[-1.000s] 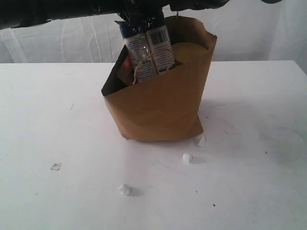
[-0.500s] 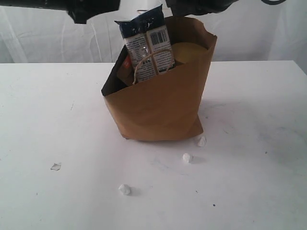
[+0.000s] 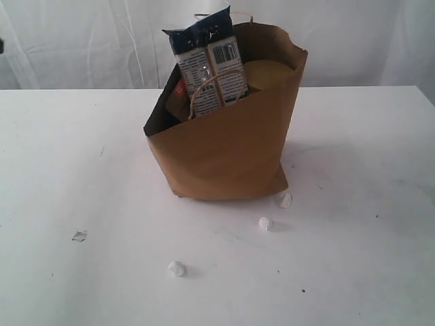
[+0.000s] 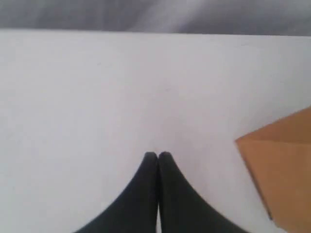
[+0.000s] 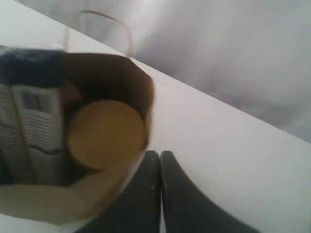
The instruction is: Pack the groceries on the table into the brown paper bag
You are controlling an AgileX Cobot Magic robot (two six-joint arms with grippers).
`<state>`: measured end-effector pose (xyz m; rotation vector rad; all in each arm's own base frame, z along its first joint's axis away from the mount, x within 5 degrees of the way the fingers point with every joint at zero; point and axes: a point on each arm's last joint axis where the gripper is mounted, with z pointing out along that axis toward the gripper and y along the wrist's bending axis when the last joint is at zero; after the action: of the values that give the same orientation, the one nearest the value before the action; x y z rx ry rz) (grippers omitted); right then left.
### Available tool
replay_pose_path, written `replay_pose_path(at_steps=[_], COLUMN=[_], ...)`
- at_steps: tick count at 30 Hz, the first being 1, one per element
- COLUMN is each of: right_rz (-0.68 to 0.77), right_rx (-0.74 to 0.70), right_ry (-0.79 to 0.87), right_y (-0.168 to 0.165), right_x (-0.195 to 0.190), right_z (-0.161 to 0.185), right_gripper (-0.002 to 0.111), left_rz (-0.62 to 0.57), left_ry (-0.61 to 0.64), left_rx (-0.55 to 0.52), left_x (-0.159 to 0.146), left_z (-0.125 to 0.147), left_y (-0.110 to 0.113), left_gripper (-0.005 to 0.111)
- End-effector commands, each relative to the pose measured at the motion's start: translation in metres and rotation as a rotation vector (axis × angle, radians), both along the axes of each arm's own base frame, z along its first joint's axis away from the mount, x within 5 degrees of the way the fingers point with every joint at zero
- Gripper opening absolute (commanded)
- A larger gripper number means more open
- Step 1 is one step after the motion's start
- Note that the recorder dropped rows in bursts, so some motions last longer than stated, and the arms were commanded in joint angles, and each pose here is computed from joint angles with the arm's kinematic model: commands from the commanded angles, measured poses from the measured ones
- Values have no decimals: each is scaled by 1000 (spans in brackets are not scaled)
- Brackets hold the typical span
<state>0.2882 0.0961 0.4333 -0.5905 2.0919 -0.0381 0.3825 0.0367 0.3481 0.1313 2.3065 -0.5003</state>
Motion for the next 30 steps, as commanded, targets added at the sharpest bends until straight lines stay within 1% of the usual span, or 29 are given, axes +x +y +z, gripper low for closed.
replay_pose_path(at_steps=[1,3,6,8,9,10,12,14,15,17,19,22,23,25,27,28,30], right_rz=[-183,-219,-267,-289,-292,-284,-257,-227,-202,-144,-124,-131,-122,-88,-48,-30,20], right_rx=[-131,-137,-127,-113,-103,-93,-71,-56,-69,-137,-185,-186,-189,-191,-192,-188,-182], right_ry=[35,74,151,186,193,198,198,235,271,373,517,651,684,728,749,759,781], right_y=[-27,-35,-45,-51,-53,-54,-55,-55,-55,-57,-60,-61,-61,-60,-58,-57,-54], right_x=[-18,-24,-35,-43,-48,-52,-66,-79,-86,-101,-116,-130,-134,-139,-142,-143,-145], right_z=[-11,-24,-55,-81,-94,-108,-130,-149,-160,-178,-195,-209,-212,-216,-219,-220,-222], right_gripper=[0,0,0,0,0,0,0,0,0,0,0,0,0,0,0,0,3], left_rz=[215,284,431,555,603,624,643,613,575,483,418,314,278,213,168,157,143], left_ry=[45,32,-70,-166,-215,-264,-307,-329,-342,-370,-442,-578,-620,-682,-694,-685,-627], left_rx=[-12,-8,-15,-43,-36,-27,-29,-61,-73,-86,-104,-111,-83,15,117,136,113], left_x=[-42,-68,-116,-154,-174,-190,-221,-242,-252,-269,-283,-306,-312,-320,-323,-323,-320], left_z=[-12,-27,-44,-54,-59,-60,-72,-80,-82,-84,-79,-68,-65,-64,-69,-74,-93], left_y=[18,16,11,8,6,4,-4,-15,-22,-35,-43,-53,-54,-55,-55,-55,-56], left_gripper=[0,0,0,0,0,0,0,0,0,0,0,0,0,0,0,0,0])
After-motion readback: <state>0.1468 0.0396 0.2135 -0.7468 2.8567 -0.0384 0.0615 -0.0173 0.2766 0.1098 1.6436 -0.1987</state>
